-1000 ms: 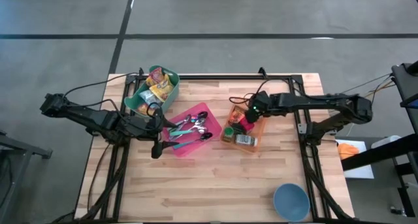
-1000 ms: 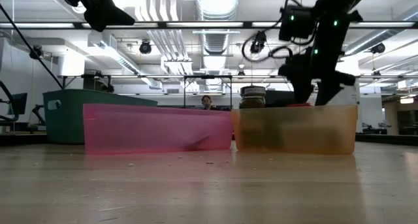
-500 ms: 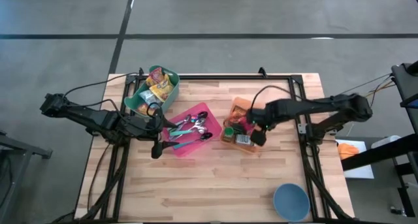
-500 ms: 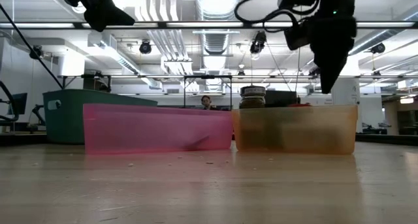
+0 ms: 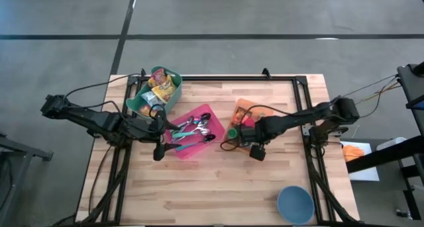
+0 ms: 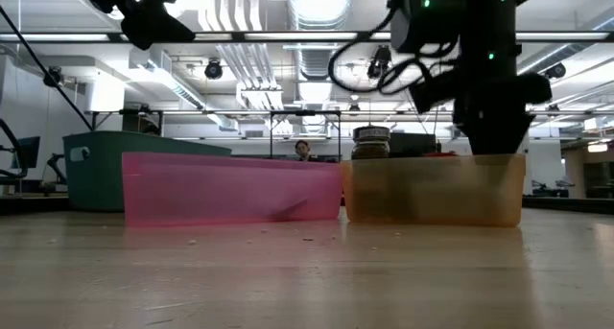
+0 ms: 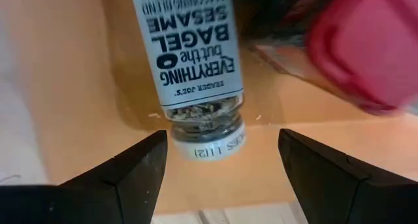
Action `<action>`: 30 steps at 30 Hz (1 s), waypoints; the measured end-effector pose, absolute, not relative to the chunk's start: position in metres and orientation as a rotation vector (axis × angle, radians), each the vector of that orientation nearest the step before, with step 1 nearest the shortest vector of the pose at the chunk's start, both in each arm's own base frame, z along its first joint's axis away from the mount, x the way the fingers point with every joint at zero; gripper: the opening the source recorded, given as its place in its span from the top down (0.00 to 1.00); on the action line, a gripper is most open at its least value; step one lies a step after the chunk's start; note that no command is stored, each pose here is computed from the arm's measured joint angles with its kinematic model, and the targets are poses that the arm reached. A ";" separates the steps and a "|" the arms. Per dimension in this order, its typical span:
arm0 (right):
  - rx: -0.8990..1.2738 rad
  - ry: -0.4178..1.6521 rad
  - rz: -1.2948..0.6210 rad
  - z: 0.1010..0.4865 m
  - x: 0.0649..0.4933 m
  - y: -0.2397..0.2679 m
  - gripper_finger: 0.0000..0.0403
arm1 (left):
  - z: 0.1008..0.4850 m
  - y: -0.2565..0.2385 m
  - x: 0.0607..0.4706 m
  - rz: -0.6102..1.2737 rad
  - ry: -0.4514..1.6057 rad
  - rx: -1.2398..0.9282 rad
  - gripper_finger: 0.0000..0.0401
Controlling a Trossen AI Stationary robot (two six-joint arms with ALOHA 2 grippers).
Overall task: Pick & Place Food Item
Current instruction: Adjust the white seasoning bottle in the orange bin
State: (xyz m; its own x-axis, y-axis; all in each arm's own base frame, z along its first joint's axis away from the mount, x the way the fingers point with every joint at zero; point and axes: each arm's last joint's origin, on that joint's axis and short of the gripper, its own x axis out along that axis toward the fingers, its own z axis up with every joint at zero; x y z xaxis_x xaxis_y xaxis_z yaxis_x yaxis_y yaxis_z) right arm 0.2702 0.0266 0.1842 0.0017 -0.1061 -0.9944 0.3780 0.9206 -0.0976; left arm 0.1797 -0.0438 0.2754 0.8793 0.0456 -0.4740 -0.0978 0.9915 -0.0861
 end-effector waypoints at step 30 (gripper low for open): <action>0.123 1.650 -0.280 0.180 0.284 0.034 0.53 | 0.275 -0.044 0.180 0.081 0.490 -0.135 0.15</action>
State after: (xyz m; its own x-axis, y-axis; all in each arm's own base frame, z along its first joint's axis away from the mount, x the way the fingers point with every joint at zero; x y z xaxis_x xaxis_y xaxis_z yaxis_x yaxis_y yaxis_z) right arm 0.2840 0.0341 0.1802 -0.1012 -0.0861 -0.9911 0.2459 0.9632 -0.1088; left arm 0.1798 -0.0438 0.2754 0.8795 0.0455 -0.4738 -0.1102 0.9878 -0.1096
